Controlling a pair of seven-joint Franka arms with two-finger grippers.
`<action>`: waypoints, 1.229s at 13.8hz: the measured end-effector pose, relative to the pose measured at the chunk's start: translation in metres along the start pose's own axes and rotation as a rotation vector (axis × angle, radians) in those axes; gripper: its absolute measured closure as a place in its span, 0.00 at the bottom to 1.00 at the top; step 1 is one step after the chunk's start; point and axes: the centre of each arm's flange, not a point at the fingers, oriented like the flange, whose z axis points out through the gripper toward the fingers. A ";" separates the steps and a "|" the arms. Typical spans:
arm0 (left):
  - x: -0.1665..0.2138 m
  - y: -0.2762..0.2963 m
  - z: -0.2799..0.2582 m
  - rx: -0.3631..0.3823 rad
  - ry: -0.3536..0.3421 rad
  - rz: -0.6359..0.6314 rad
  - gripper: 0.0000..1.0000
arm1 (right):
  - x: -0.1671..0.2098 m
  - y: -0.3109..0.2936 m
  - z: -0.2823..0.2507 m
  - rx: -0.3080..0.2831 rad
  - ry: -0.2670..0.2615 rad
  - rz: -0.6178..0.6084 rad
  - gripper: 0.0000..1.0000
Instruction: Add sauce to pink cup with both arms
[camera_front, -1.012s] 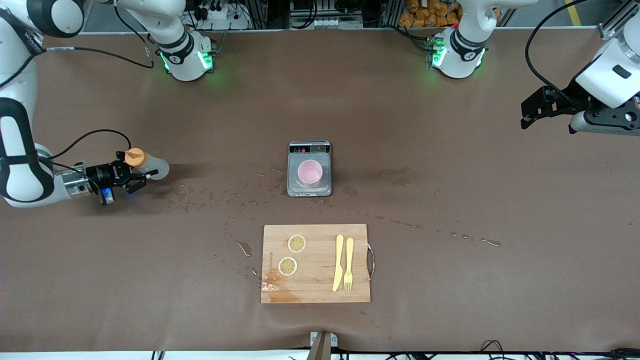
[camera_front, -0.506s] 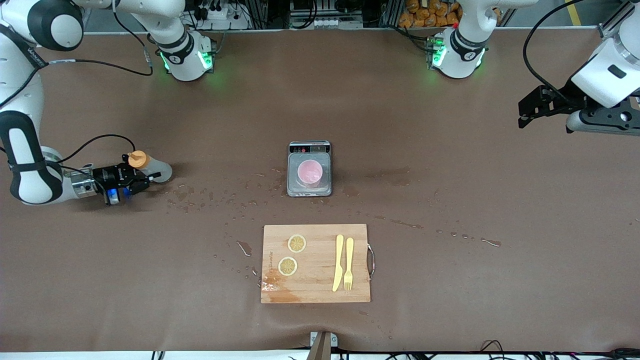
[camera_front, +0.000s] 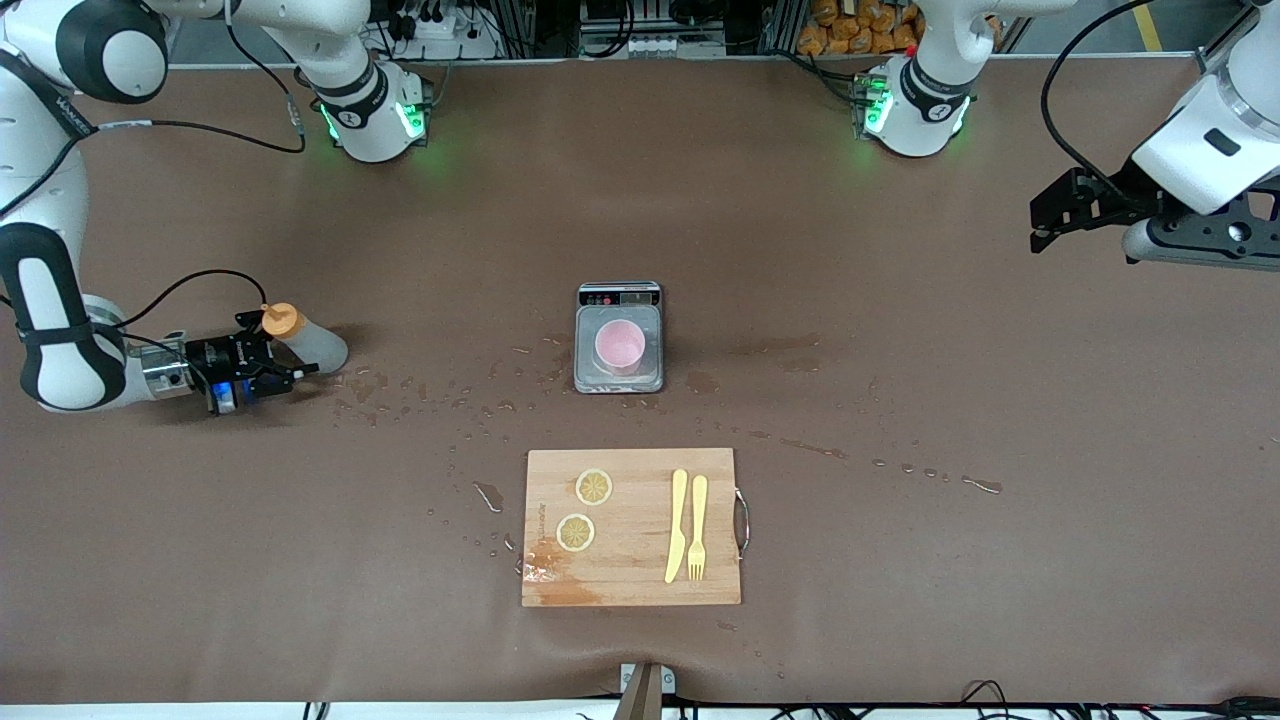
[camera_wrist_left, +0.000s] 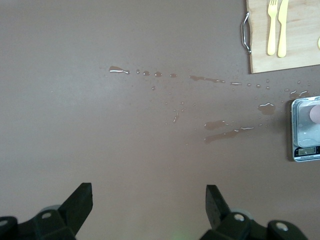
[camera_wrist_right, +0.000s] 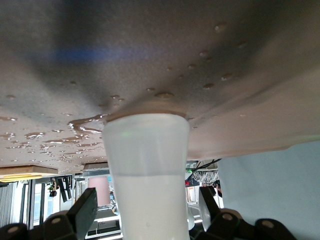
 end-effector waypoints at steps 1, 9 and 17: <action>-0.001 0.000 0.000 0.000 -0.005 0.000 0.00 | -0.001 -0.002 -0.005 -0.007 0.019 -0.006 0.09; -0.007 0.015 0.000 0.003 -0.034 0.019 0.00 | -0.055 -0.024 -0.106 -0.159 0.268 -0.111 0.00; -0.008 0.018 0.001 0.000 -0.038 -0.032 0.00 | -0.199 -0.093 -0.123 -0.360 0.462 -0.294 0.00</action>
